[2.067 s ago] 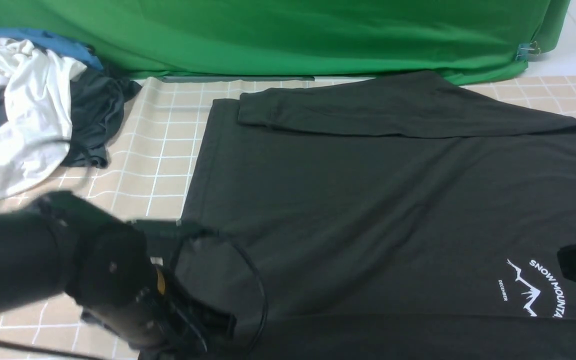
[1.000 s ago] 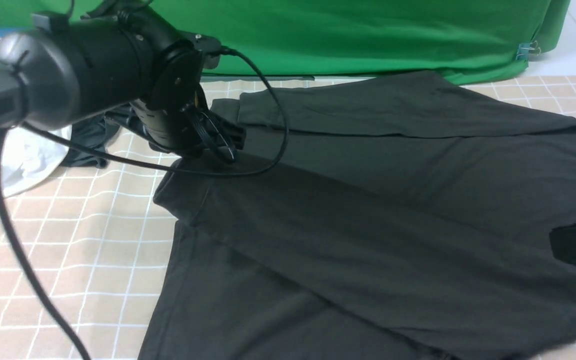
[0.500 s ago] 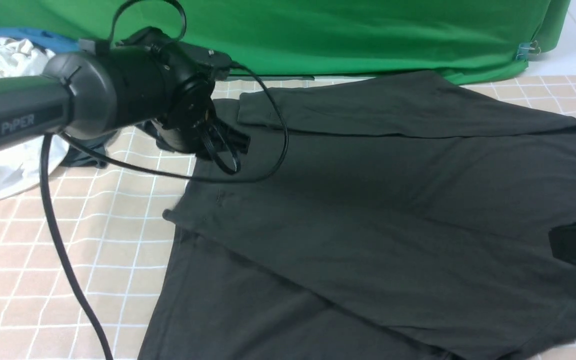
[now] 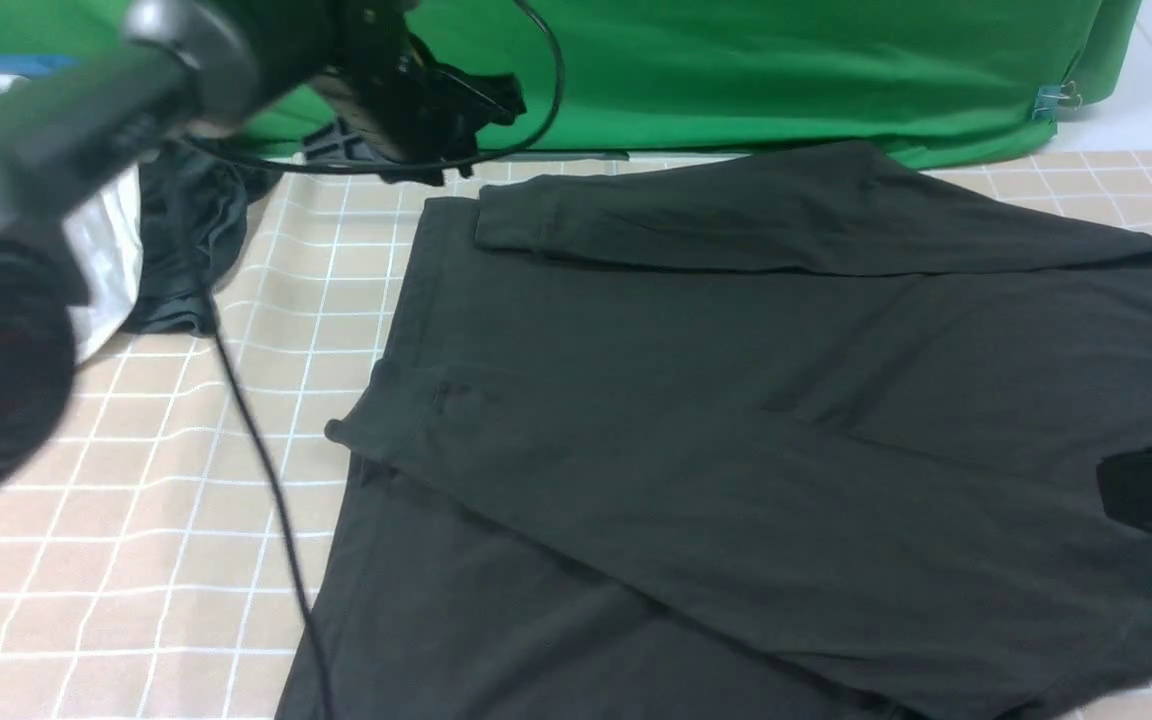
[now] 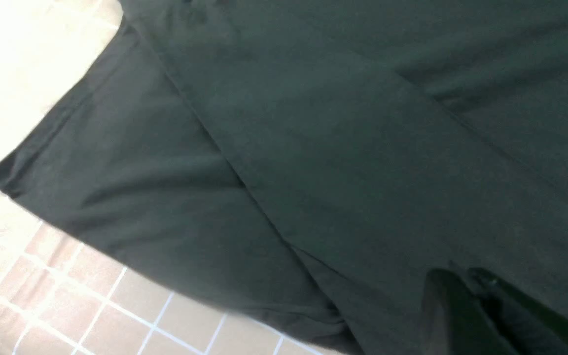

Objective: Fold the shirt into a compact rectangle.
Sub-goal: 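Grab the top left corner of the dark shirt with the left gripper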

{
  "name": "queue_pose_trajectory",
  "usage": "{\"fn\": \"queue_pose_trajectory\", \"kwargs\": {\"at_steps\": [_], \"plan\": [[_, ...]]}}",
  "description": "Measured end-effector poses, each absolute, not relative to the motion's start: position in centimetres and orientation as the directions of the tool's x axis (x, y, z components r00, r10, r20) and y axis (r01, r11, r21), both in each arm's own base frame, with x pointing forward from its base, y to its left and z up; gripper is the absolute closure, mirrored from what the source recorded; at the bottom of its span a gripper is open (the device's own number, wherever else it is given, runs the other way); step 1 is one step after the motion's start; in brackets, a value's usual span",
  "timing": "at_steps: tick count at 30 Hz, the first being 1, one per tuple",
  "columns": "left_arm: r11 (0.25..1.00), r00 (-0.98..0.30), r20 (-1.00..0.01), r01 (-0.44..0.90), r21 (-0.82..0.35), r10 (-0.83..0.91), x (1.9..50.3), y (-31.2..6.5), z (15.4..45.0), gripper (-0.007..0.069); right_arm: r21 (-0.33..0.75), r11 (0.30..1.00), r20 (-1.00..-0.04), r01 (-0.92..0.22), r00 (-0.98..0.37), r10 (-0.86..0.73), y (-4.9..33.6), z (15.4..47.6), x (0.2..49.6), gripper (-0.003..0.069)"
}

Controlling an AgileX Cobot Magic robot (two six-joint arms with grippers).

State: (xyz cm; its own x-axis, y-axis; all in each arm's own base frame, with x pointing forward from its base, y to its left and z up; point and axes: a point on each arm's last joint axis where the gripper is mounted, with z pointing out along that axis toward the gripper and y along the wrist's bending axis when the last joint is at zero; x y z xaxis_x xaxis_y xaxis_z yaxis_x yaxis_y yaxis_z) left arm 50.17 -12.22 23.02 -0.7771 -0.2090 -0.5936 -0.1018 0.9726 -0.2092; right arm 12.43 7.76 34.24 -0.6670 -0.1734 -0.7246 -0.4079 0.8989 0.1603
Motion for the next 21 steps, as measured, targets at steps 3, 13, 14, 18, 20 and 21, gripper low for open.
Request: {"fn": "queue_pose_trajectory", "kwargs": {"at_steps": [3, 13, 14, 18, 20, 21], "plan": [[0.975, -0.784, -0.588, -0.095, -0.200, -0.197, 51.6, -12.6, 21.0, 0.0370, 0.160, 0.899, -0.725, -0.408, -0.667, -0.173, 7.8, 34.2, 12.4, 0.0599], [0.978, -0.791, -0.584, -0.078, -0.194, -0.179, 53.7, -13.2, 16.0, 0.0143, 0.160, 0.899, -0.725, -0.408, -0.667, -0.173, 7.8, 34.2, 12.4, 0.0588], [0.980, -0.792, -0.587, -0.066, -0.188, -0.166, 53.7, -13.2, 15.9, 0.0148, 0.160, 0.899, -0.725, -0.408, -0.667, -0.173, 7.8, 34.2, 12.4, 0.0588], [0.985, -0.798, -0.590, -0.023, -0.173, -0.123, 53.7, -13.4, 15.9, 0.0293, 0.160, 0.899, -0.725, -0.408, -0.667, -0.173, 7.8, 34.2, 12.4, 0.0588], [0.983, -0.800, -0.586, -0.025, -0.183, -0.129, 53.6, -13.4, 15.8, 0.0377, 0.160, 0.899, -0.725, -0.408, -0.667, -0.173, 7.8, 34.2, 12.4, 0.0588], [0.980, -0.805, -0.578, -0.026, -0.196, -0.137, 53.6, -13.5, 15.7, 0.0482, 0.160, 0.899, -0.725, -0.408, -0.667, -0.173, 7.8, 34.2, 12.4, 0.0588]]}}
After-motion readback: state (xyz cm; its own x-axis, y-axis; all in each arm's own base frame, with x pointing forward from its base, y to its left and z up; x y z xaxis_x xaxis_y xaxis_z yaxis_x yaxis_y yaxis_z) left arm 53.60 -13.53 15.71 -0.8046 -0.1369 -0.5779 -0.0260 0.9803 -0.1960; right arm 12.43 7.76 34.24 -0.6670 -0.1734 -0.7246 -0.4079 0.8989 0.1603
